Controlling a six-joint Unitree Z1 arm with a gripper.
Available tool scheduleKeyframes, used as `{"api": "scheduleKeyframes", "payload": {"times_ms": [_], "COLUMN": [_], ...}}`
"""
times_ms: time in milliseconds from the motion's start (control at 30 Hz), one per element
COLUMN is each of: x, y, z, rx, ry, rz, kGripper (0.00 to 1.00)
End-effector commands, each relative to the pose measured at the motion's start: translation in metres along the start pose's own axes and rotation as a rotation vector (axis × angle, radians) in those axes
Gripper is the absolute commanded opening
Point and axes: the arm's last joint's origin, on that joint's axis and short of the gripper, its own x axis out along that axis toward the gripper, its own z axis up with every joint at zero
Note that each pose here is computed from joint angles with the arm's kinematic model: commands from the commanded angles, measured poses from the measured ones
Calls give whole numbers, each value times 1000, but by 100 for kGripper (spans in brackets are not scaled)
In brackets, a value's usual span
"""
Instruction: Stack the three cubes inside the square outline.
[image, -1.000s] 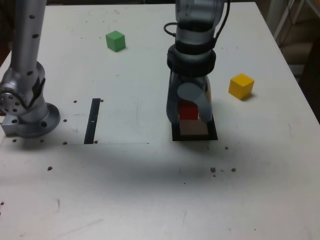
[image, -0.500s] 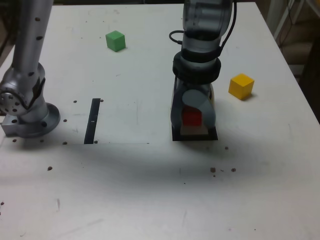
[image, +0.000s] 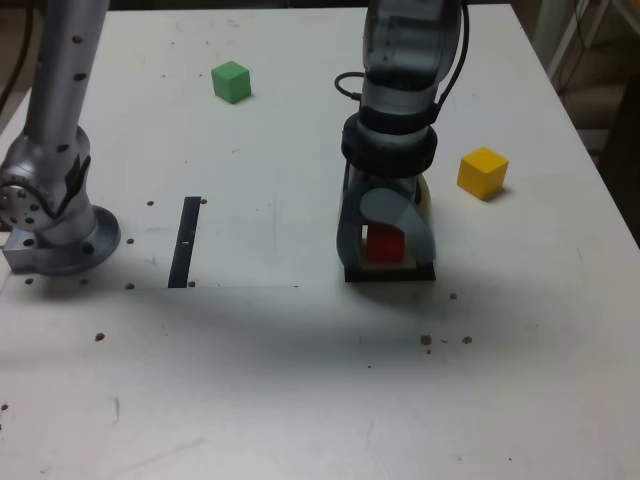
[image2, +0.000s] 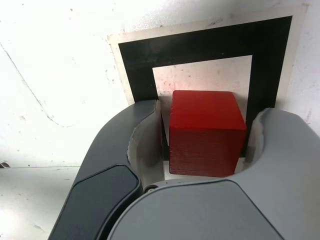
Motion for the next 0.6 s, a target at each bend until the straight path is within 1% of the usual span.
{"api": "scheduleKeyframes", "payload": {"times_ms": [0, 67, 133, 200, 367, 567], "x": [1, -1, -3, -8, -19, -30], "y": [-1, 0, 0, 1, 2, 3], "z": [-1, -4, -9, -16, -30, -38], "rx": [0, -6, -20, -41, -65, -59], "ry": [2, 2, 1, -4, -28, -54], "rz": [-1, 2, 14, 35, 79, 110], "kGripper": [100, 100, 100, 100, 100, 100]}}
